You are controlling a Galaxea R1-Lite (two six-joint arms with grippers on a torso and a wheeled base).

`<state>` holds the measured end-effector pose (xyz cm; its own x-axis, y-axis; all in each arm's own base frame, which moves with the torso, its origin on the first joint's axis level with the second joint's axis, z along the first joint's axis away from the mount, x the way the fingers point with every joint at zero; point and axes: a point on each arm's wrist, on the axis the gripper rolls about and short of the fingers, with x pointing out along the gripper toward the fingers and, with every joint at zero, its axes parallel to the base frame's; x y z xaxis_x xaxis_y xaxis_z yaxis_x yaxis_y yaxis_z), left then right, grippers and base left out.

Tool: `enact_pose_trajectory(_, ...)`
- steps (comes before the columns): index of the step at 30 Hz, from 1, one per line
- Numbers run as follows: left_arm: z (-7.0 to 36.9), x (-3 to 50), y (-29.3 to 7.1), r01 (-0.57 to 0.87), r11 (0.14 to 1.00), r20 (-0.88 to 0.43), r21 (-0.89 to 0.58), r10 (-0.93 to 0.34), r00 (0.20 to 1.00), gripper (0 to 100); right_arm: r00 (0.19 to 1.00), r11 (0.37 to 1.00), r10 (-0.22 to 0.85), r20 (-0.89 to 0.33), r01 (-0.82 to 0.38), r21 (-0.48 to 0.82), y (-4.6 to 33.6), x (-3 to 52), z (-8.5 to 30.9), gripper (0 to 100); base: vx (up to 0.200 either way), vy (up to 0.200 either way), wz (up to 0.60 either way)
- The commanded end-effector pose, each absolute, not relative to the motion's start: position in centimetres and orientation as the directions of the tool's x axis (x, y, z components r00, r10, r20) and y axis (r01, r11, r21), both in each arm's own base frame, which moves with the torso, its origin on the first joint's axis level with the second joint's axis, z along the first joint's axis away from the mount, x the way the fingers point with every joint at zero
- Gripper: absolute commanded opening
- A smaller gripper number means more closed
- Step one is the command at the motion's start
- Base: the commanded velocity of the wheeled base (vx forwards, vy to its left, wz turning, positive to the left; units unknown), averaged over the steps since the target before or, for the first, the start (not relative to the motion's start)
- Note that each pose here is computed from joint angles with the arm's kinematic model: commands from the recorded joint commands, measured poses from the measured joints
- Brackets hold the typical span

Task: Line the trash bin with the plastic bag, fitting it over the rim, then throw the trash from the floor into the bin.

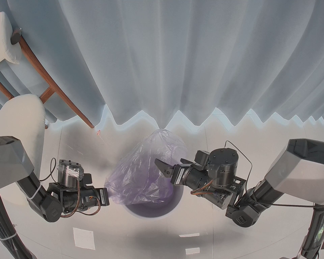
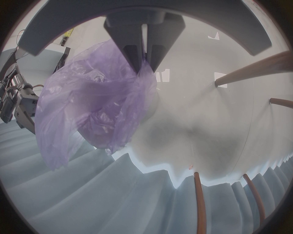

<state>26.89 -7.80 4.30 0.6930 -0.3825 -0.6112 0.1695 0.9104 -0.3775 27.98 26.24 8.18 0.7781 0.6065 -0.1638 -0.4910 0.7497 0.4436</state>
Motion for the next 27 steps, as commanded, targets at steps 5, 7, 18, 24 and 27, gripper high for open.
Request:
enact_pose_trajectory(5,4.3,26.0,-8.3,0.192,0.907,-0.619,-0.374,-0.399,0.677,0,0.770,0.748,0.614,-0.173,-0.498,0.439,27.3,28.4,5.8,0,0.000,0.000,0.00)
enact_pose_trajectory(7,4.3,26.0,-8.3,0.194,0.907,-0.619,-0.374,-0.400,0.676,0,0.769,0.746,0.616,-0.169,-0.501,0.439,27.3,28.3,5.5,0,0.000,0.000,0.00)
enact_pose_trajectory(18,4.1,26.2,-8.3,0.170,0.920,-0.626,-0.352,-0.367,0.688,0,0.789,0.758,0.595,-0.151,-0.489,0.431,25.9,28.5,6.9,0,0.000,0.000,0.00)
enact_pose_trajectory(24,4.1,26.7,-7.9,0.126,0.937,-0.626,-0.325,-0.313,0.714,0,0.794,0.804,0.564,-0.224,-0.468,0.367,22.8,27.5,9.6,0,0.000,0.000,0.00)
enact_pose_trajectory(27,3.9,26.6,-7.7,0.113,0.941,-0.635,-0.319,-0.301,0.712,0,0.757,0.829,0.553,-0.348,-0.456,0.325,21.7,25.9,9.7,0,0.000,0.000,0.00)
